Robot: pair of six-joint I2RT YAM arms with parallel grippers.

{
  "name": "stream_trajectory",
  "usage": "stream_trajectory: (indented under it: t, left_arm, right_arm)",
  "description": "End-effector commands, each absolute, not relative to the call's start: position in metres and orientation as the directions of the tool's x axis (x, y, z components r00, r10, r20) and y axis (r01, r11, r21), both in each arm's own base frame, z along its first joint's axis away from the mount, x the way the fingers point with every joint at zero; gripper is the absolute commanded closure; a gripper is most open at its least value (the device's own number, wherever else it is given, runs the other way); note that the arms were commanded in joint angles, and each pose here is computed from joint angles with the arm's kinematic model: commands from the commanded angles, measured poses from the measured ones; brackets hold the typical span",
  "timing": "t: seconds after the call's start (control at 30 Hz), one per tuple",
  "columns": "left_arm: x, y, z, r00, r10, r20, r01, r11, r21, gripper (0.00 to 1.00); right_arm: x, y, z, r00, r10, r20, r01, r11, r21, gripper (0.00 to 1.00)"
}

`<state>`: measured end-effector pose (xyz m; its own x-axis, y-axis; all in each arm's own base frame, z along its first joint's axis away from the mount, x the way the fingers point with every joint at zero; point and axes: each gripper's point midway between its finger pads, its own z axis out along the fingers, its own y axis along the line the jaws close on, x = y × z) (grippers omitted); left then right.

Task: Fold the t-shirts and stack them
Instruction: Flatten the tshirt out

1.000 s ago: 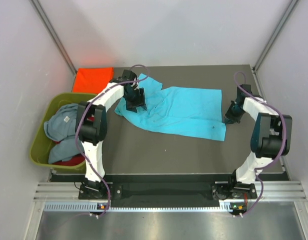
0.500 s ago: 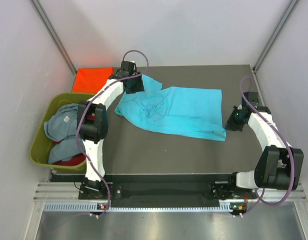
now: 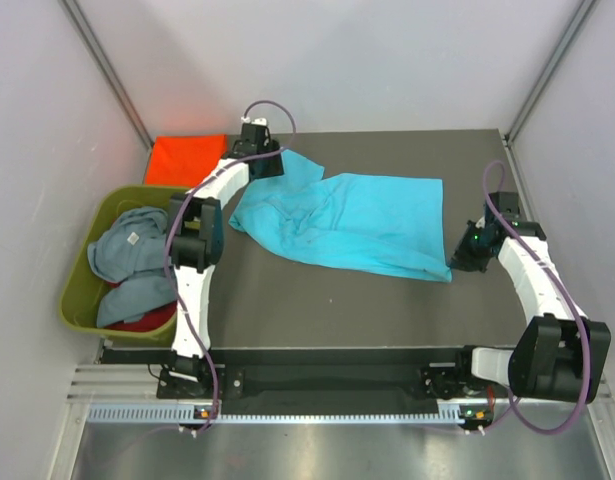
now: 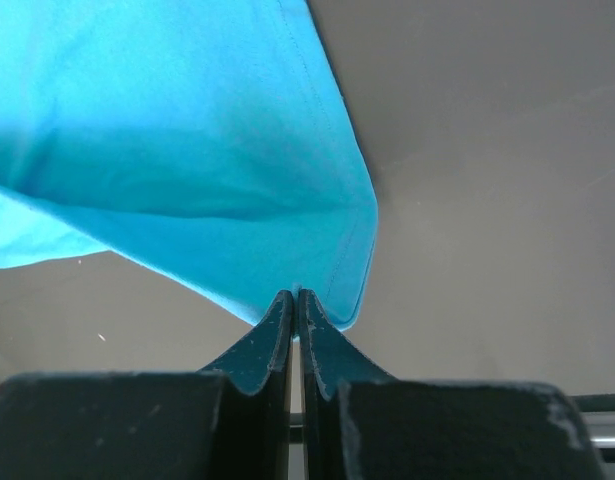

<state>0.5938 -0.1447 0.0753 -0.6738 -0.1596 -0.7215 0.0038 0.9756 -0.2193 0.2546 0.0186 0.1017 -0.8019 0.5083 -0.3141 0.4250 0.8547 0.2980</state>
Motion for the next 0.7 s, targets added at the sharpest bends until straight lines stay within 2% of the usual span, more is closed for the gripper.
stream_trajectory:
  t: [0.0,0.2,0.4,0.47,0.5,0.67]
  left_arm:
    - [0.624,-0.134,0.098,-0.580,-0.166,-0.797,0.019,0.976,-0.217,0.39]
    - [0.637,-0.128,0.087,-0.547,-0.152,-0.823,0.009,0.982,-0.188,0.41]
    - [0.641,-0.128,0.068,-0.570,-0.167,-0.804,0.012,0.977,-0.212,0.47]
    - [0.643,-0.129,0.062,-0.585,-0.171,-0.793,0.018,0.975,-0.223,0.58]
    - [0.643,-0.128,0.057,-0.592,-0.175,-0.787,0.011,0.974,-0.225,0.70]
    - [0.644,-0.137,0.066,-0.594,-0.186,-0.783,0.050,0.963,-0.266,0.83]
  right_arm:
    - [0.255,0.022,0.112,-0.798,0.506,-0.328,0.412,0.855,0.316,1.00]
    - [0.254,0.023,0.108,-0.811,0.500,-0.305,0.414,0.857,0.306,1.00]
    - [0.257,0.026,0.104,-0.818,0.504,-0.279,0.416,0.852,0.318,1.00]
    - [0.258,0.027,0.103,-0.818,0.505,-0.275,0.417,0.851,0.319,1.00]
    - [0.258,0.027,0.104,-0.818,0.506,-0.273,0.418,0.850,0.320,1.00]
    - [0.265,0.026,0.107,-0.814,0.503,-0.290,0.412,0.852,0.323,1.00]
